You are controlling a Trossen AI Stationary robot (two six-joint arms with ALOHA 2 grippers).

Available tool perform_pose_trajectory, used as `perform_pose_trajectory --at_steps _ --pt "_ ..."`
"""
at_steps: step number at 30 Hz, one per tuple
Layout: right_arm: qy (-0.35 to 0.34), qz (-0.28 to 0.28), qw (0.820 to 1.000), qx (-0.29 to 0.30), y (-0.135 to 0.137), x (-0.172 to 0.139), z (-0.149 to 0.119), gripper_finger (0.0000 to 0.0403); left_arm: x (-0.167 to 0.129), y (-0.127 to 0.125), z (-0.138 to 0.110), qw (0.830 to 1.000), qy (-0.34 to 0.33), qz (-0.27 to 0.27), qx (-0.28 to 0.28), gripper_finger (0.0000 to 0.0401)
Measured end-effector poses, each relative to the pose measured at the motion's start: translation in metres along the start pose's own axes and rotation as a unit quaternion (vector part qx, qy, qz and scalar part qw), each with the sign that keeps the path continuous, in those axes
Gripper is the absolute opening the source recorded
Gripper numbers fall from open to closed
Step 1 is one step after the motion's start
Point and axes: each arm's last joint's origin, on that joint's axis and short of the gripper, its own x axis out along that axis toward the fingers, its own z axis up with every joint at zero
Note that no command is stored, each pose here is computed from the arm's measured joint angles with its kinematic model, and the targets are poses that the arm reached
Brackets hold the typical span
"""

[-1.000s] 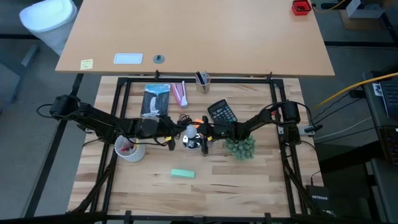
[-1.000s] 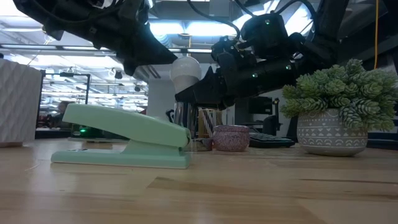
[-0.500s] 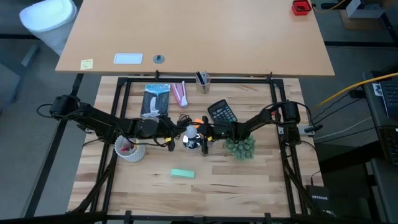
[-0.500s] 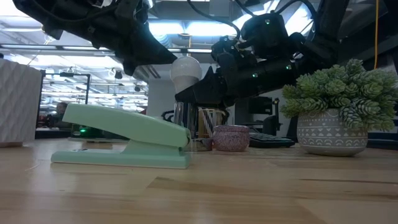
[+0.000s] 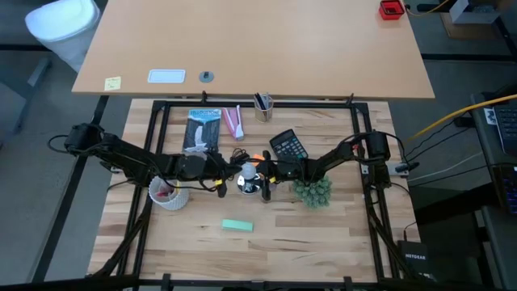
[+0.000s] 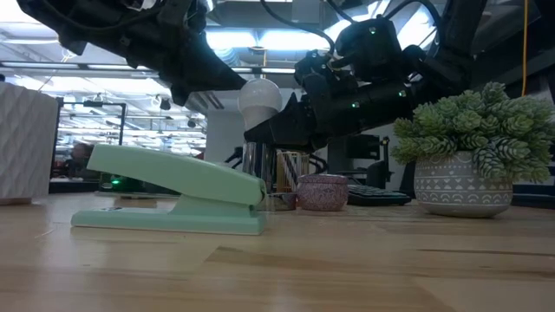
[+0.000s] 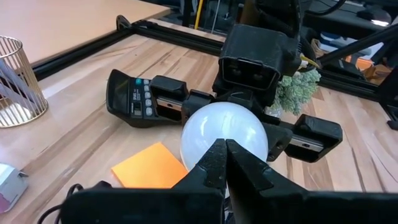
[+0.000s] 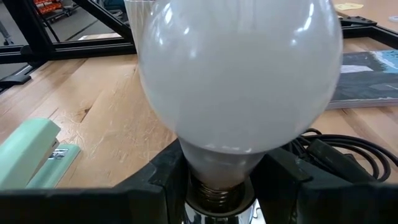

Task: Screw lightbulb
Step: Insert the lightbulb on the lamp

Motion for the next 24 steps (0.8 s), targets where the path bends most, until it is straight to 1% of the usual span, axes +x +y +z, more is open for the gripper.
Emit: perform_pose_trajectory --at_steps 8,14,19,24 --pt "0.002 0.000 1.000 0.003 0.000 0.000 0.000 0.0152 0.001 0.000 0.004 1.000 -0.024 -0.010 0.015 0.0000" --pt "0.004 -0.001 1.000 0.003 0.000 0.000 0.000 0.0152 0.001 0.002 0.006 0.999 -0.033 -0.005 0.010 0.0000" --pt "0.004 -0.001 1.000 0.002 0.000 0.000 0.000 0.0152 0.001 0.001 0.012 0.998 -0.061 -0.007 0.016 0.0000" --pt "0.005 -0.001 1.000 0.001 0.000 0.000 -0.001 0.0152 0.002 0.006 0.014 0.998 -0.066 0.004 0.022 0.0000"
